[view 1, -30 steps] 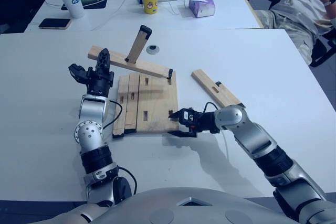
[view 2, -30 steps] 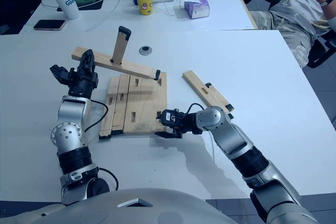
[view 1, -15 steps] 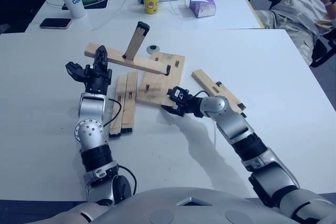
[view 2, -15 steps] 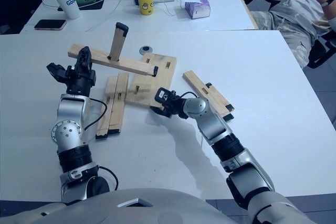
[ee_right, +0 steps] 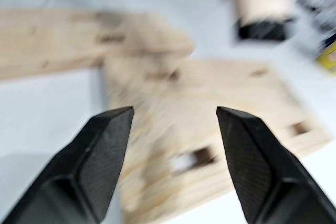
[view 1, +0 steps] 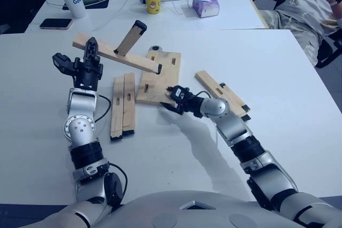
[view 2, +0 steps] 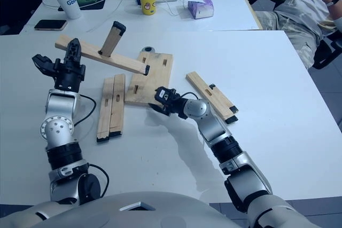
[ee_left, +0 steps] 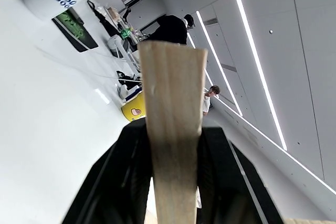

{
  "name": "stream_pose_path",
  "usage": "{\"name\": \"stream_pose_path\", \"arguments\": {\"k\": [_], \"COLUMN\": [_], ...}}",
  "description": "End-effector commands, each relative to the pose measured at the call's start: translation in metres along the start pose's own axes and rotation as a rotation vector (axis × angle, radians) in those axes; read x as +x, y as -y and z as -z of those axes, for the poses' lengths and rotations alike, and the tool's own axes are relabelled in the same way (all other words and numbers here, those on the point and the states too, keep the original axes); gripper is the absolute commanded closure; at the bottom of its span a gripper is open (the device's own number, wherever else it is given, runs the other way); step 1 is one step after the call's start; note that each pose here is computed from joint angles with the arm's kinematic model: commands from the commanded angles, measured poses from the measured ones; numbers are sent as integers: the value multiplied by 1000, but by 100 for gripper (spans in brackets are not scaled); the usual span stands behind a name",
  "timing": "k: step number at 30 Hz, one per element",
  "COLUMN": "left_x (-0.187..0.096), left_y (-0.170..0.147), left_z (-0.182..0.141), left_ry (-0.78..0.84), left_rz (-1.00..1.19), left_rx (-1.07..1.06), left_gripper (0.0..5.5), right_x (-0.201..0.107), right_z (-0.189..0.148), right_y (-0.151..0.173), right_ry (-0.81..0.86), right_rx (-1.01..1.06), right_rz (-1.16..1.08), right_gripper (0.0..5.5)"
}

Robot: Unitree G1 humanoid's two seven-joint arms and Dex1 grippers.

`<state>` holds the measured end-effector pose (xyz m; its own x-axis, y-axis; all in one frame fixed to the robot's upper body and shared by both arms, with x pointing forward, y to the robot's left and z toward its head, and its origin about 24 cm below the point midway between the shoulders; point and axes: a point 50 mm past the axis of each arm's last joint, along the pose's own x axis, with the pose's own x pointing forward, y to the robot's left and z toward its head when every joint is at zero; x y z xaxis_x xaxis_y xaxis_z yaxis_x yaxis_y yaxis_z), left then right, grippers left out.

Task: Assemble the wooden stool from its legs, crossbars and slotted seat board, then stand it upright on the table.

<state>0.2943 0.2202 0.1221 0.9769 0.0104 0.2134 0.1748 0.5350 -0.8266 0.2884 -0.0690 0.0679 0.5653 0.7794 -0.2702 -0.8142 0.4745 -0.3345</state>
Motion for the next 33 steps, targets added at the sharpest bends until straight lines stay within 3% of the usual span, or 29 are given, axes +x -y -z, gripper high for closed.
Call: {"name": "stream_pose_path", "arguments": {"k": [1,15,33], "left_x": [3,-31,-32], "left_y": [7,9,-1], "left_z": [-9,-19,-13], "left_ry": [-1,-2,-56], "left_rz": [44,-59,-88], "left_rx": [29,118,317], "left_gripper": [446,446,446], "right_x": [-3,-46,-47], "right_z": [-14,9,14], "right_y": [8,30,15], "right_ry": [68,-2,-17], "right_rx": [-26,94,123], "right_rz": [73,327,332], "right_gripper": [258,258,258]}}
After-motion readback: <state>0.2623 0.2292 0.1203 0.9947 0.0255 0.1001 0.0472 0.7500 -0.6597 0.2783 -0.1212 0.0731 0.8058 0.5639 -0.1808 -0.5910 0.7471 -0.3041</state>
